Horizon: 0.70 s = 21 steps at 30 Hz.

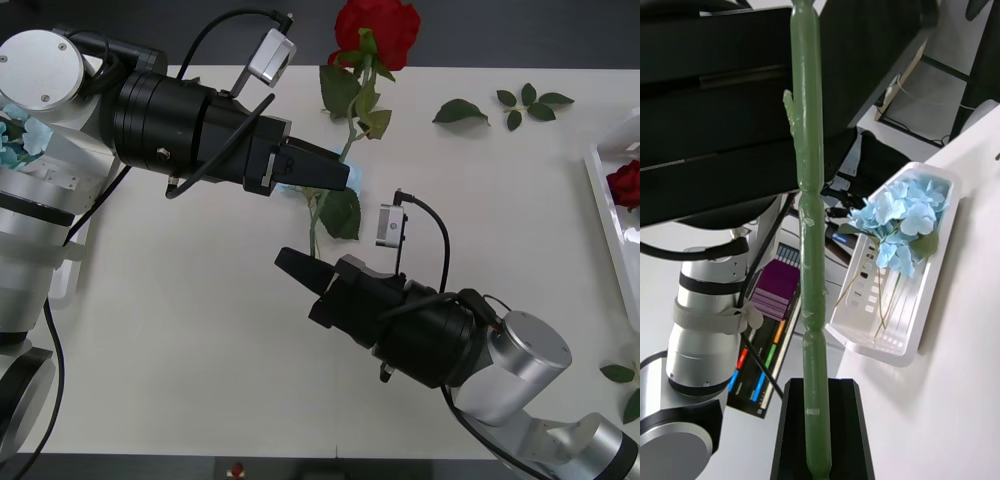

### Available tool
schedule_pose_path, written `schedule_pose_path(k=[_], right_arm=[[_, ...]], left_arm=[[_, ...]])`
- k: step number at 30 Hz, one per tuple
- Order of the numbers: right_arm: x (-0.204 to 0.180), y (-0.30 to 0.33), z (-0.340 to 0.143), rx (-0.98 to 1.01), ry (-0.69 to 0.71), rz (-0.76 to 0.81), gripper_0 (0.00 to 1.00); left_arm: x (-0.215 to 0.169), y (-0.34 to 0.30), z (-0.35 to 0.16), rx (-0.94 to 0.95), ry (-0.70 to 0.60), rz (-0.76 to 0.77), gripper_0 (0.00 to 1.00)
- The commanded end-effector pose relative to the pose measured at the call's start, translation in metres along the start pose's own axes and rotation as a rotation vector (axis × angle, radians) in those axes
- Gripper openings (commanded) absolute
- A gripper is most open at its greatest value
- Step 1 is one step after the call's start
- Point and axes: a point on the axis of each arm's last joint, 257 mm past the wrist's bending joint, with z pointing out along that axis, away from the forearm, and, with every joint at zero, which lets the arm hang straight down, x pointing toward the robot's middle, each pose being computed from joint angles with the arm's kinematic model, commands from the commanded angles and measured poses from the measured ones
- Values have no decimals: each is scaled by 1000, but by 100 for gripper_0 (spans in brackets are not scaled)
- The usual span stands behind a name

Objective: Put the red flowers into the right box and the blue flowers into the left box

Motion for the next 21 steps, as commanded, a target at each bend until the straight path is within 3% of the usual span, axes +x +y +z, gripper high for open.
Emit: schedule_pose_path(k=[1, 8, 15, 21], right_arm=[[-16, 22, 9, -53, -20, -61, 0], [-34, 8, -2, -15, 12, -151, 0], [-72, -26, -37, 88, 92, -309, 0], [-114, -51, -79, 200, 177, -423, 0]], left_arm=[[-17, -13, 2, 18, -9, 110, 100], [-15, -5, 1, 2, -29, 86, 100], [-19, 26, -24, -141, -37, 76, 100], [-3, 69, -45, -325, 8, -86, 100]])
